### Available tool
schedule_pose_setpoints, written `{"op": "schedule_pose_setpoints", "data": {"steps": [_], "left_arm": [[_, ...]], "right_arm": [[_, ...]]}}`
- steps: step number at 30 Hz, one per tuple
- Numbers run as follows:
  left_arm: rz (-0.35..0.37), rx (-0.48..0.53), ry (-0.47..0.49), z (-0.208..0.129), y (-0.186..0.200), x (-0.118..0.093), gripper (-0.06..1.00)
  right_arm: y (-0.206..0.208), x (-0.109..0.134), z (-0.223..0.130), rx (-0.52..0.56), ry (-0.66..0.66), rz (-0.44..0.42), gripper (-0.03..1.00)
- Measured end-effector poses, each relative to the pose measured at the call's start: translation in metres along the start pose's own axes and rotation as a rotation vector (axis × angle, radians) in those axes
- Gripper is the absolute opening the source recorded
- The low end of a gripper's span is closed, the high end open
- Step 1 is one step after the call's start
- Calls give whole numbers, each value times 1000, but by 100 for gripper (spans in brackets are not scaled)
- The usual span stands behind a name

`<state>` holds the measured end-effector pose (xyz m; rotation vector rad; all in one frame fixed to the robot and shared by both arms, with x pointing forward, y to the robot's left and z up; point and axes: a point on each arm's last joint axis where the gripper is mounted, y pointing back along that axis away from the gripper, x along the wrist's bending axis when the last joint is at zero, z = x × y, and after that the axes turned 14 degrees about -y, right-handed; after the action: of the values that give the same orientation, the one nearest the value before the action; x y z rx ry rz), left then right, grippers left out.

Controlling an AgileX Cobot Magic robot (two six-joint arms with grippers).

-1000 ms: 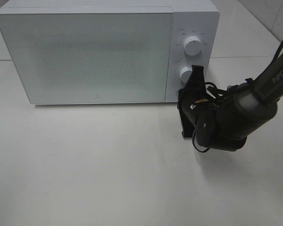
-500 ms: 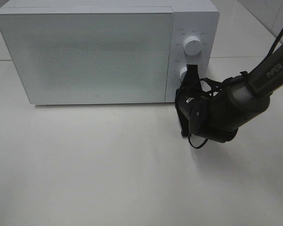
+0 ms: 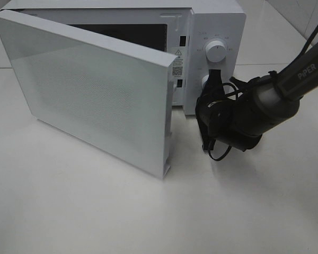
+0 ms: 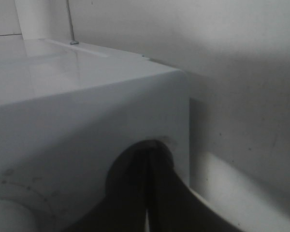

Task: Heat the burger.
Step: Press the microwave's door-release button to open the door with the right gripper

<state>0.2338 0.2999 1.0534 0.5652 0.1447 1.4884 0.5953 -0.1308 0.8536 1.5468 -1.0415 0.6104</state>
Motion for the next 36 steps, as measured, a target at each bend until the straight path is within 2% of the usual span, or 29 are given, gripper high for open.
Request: {"op": "schedule_pose_setpoints", "data": {"steps": [16, 29, 36], "left_arm": [[0, 0, 0, 0, 0, 0, 98], [0, 0, 0, 0, 0, 0, 98], [0, 0, 0, 0, 0, 0, 98]], "right_arm": [[0, 0, 1, 9, 1, -1, 0], [4, -1, 9, 58, 24, 30, 0], [13, 2, 14, 82, 29, 19, 0]]}}
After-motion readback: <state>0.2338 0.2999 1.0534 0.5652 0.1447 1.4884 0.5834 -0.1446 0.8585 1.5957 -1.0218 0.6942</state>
